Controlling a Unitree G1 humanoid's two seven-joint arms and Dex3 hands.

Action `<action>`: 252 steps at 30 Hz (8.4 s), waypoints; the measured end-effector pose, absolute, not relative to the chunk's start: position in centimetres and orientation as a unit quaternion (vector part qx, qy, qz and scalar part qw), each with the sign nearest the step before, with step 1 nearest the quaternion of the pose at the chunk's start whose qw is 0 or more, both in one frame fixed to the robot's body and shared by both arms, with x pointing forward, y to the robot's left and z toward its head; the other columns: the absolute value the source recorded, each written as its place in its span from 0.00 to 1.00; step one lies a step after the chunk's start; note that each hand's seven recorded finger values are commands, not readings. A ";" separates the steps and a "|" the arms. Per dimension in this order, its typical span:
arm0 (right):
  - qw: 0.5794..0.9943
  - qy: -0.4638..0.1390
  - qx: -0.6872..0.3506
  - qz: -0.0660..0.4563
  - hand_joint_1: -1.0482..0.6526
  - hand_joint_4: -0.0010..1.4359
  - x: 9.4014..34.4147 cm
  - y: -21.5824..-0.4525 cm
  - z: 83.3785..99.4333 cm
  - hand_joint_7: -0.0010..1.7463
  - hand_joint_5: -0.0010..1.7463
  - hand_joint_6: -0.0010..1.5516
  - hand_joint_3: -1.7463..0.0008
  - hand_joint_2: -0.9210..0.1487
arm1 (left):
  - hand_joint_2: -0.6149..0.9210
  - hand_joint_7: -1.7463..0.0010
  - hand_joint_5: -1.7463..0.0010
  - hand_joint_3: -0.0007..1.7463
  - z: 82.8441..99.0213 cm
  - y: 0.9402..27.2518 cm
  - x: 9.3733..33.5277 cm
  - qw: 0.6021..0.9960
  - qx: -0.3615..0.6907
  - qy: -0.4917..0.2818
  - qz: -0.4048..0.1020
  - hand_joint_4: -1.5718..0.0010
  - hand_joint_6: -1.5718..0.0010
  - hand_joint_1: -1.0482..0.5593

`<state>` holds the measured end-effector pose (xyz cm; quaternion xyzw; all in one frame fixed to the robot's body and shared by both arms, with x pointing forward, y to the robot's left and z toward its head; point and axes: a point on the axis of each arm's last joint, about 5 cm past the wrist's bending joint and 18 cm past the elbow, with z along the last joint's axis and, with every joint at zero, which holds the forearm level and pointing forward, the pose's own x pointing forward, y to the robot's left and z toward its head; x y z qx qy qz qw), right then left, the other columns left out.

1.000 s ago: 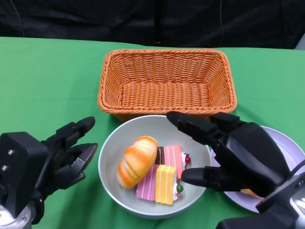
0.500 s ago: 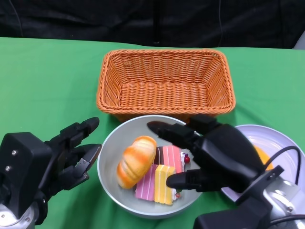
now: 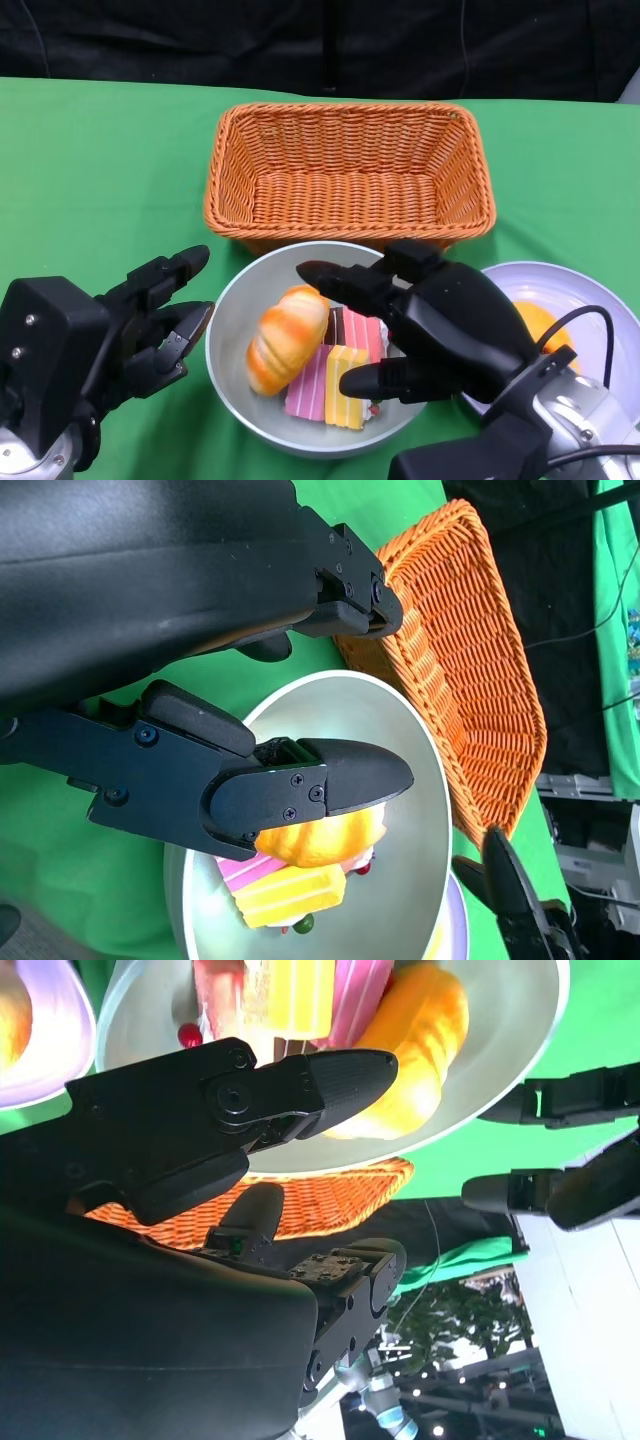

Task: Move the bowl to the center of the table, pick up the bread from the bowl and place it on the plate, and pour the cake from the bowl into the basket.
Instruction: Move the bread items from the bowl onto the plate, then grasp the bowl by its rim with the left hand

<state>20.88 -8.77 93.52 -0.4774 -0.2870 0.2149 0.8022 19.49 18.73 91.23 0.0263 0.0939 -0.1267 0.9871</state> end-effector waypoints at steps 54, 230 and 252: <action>0.775 -0.268 -0.523 0.234 0.32 0.20 23.8 -3.0 90.3 0.06 0.49 0.35 0.96 0.00 | 1.00 1.00 0.62 0.36 91.1 18.3 18.7 0.985 0.032 0.106 -0.131 1.00 0.84 0.23; 0.843 -0.155 -0.514 0.033 0.25 0.16 13.6 -18.8 93.2 0.02 0.36 0.13 0.79 0.00 | 1.00 0.97 0.52 0.15 92.7 22.4 17.7 0.859 0.418 -0.214 -0.205 0.98 0.73 0.22; 0.852 -0.159 -0.497 0.035 0.26 0.16 13.4 -18.7 93.2 0.02 0.37 0.13 0.79 0.00 | 0.92 0.96 0.55 0.00 92.0 20.7 19.6 0.669 0.574 -0.363 -0.301 0.83 0.63 0.37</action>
